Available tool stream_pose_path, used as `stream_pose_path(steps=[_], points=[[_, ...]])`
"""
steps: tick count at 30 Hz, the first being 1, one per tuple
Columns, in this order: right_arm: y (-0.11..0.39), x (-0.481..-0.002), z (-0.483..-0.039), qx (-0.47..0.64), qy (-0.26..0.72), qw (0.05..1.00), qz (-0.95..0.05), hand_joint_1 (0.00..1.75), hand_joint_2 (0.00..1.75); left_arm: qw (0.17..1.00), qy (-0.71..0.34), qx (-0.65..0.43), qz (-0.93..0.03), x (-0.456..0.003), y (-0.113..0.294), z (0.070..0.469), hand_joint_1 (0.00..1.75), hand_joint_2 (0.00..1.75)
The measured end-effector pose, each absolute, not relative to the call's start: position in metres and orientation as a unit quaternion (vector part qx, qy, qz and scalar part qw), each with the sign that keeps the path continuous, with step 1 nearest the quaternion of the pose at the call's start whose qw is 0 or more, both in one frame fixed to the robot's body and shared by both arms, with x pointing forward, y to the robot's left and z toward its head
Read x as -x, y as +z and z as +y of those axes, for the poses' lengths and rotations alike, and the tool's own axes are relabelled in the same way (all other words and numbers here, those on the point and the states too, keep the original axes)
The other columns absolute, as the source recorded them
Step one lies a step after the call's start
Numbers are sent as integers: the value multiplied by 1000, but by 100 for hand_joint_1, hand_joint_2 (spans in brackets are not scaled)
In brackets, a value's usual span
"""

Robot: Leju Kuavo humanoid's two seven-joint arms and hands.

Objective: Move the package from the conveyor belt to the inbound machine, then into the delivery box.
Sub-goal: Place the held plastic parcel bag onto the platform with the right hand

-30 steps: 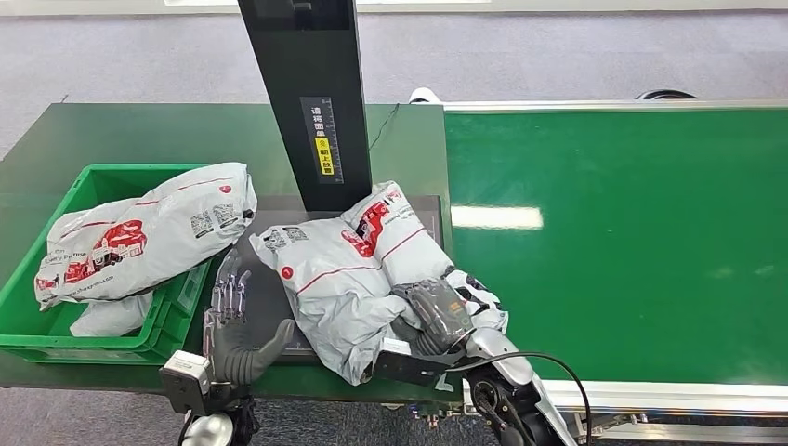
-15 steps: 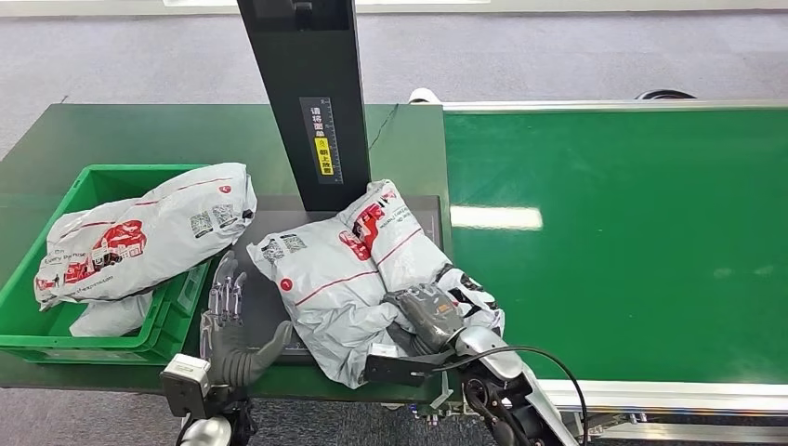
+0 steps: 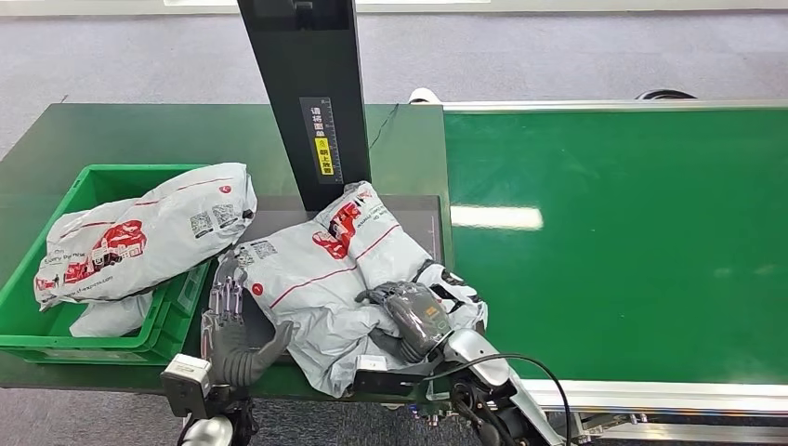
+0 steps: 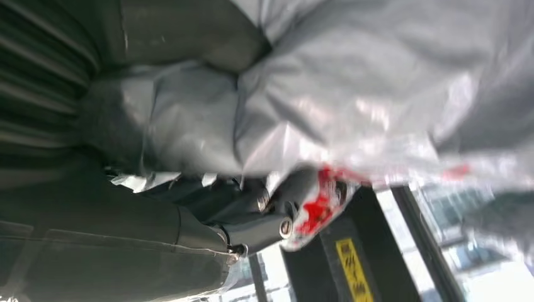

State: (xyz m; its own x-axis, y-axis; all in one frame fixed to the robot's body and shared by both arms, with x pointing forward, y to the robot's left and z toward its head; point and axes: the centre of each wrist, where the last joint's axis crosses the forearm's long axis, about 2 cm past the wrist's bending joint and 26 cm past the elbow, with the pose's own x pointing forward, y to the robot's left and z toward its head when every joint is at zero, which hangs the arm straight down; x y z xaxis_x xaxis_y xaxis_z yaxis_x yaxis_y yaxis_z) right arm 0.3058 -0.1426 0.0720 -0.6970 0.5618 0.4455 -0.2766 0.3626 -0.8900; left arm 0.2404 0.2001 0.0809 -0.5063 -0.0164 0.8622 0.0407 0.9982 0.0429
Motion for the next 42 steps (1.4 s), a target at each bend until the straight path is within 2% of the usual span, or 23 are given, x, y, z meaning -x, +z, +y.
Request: stream_pose_path(steps=[5, 9, 23, 27, 35, 42], points=[[70, -307, -144, 105, 532, 382, -749, 0, 175, 497, -27, 9, -867, -240, 81, 198, 0, 175], [70, -308, -145, 106, 511, 391, -759, 0, 0, 497, -27, 12, -867, -240, 82, 197, 0, 175], [63, -309, -158, 129, 454, 421, -775, 0, 0, 492, -33, 24, -870, -243, 84, 193, 0, 175], [60, -306, -161, 65, 417, 472, -774, 0, 175, 492, -36, 28, -869, -245, 84, 191, 0, 175], [71, -298, -165, -123, 282, 517, -799, 0, 175, 493, -49, 36, -868, -244, 83, 189, 0, 175], [86, -295, -175, -163, 241, 504, -813, 0, 175, 488, -69, 40, -869, -242, 84, 184, 0, 175]])
